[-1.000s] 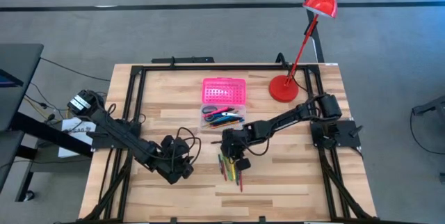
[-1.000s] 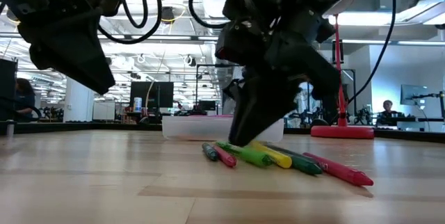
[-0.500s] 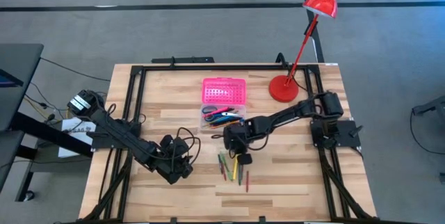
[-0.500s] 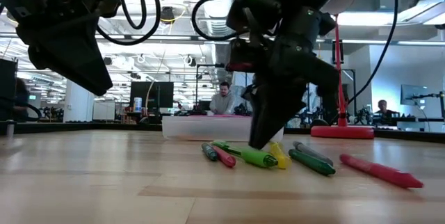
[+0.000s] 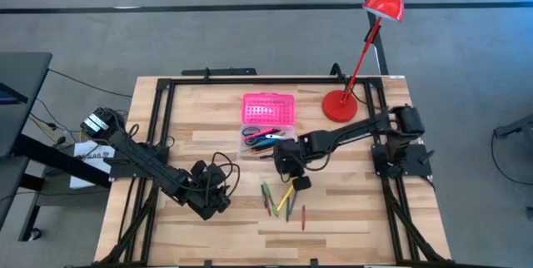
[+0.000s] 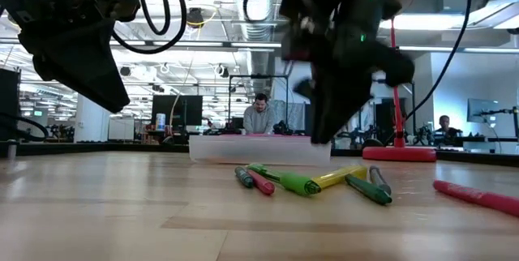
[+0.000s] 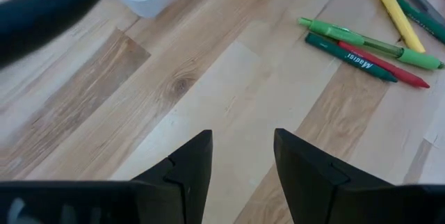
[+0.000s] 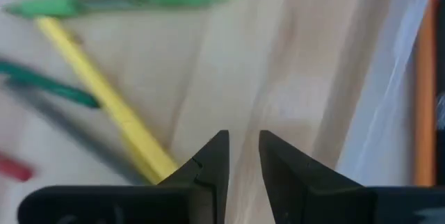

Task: Pick & place school supplies into a supply box
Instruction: Put the yellow pen into the pink supply box

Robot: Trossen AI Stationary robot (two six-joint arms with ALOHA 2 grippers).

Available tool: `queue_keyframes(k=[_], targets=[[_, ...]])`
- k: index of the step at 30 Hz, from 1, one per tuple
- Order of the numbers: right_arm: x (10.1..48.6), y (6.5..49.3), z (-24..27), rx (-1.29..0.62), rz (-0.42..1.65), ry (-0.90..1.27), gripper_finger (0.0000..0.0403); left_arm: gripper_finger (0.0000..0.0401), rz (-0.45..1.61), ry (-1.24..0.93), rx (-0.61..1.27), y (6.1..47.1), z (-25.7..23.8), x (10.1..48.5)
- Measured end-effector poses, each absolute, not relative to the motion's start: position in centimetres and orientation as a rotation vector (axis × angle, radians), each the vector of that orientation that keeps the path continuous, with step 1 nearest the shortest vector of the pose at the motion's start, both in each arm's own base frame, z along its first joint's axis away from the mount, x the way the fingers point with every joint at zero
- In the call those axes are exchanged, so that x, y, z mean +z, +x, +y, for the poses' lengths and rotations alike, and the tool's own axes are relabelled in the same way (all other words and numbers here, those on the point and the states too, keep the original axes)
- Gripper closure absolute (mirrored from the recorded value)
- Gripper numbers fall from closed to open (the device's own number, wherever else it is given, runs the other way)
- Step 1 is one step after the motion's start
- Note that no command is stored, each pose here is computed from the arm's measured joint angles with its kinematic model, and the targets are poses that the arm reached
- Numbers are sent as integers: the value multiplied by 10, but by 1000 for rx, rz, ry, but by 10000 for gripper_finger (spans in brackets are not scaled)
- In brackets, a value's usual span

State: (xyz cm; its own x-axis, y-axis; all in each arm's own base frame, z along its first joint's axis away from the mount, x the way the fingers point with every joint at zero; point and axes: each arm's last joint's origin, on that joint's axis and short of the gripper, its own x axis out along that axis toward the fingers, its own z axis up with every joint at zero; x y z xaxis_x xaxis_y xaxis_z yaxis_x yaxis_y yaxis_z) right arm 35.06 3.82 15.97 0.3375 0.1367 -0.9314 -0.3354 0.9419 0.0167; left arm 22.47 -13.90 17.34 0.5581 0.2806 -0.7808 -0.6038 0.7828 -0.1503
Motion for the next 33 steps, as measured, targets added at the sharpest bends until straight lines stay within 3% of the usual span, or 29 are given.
queue_keyframes(k=[5, 13, 19, 33], targets=[[172, 347, 47, 485, 1113, -290, 330, 253, 829, -425, 544, 224, -139, 173], [161, 341, 81, 717, 1095, -373, 330, 253, 831, -422, 547, 224, -138, 173], [151, 346, 98, 664, 1073, -483, 330, 253, 828, -418, 551, 224, -138, 173], [146, 350, 98, 617, 1065, -479, 330, 253, 832, -420, 561, 225, -136, 173]])
